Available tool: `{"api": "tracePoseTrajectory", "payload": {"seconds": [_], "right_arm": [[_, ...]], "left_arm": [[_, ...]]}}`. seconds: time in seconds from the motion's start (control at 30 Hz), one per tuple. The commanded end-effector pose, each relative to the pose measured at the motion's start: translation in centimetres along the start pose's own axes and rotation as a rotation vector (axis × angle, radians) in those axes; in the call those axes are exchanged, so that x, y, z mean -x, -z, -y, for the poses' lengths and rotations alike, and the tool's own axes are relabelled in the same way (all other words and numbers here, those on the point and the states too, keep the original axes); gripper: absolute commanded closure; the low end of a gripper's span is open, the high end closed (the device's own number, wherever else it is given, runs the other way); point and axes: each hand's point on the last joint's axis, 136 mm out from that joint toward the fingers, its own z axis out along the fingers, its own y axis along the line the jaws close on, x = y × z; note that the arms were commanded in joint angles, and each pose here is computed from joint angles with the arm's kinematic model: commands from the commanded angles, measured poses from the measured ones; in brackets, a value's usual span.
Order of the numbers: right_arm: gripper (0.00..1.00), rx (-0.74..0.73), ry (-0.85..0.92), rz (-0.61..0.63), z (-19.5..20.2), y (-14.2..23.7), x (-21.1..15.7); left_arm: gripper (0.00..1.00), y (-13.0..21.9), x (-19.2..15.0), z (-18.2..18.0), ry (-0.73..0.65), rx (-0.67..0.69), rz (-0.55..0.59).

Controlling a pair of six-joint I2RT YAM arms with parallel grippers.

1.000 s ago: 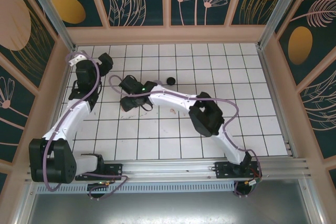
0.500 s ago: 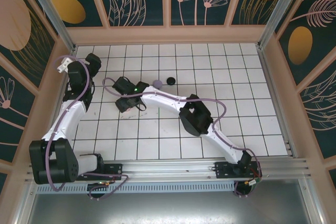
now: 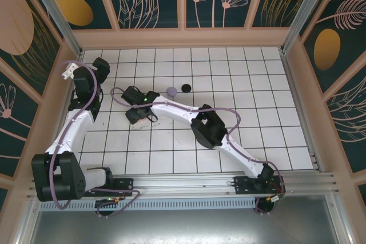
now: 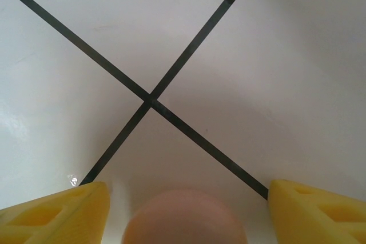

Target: Insert the wireless bluetooth earbuds into the charging case

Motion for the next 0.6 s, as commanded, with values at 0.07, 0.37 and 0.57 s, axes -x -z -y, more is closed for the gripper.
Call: {"api": "tracePoseTrajectory", "payload": {"seconds": [0.07,0.37,0.57], "right_arm": [[0.26,-0.019,0.062,-0.041,-0.7,-0.9,-1.4],[0.27,-0.022,0.092,-0.068,-1.5,0.8,-2.3],[0.28,0.019,0.065,-0.049,-2.6,3.1,-2.1]], "left_arm": [[0.01,0.4,1.3,0.8,0.01,-0.021,0.031],[0.01,0.3,1.0,0.9,0.008,-0.031,0.02],[0.01,0.4,0.9,0.8,0.001,-0.032,0.017]]}}
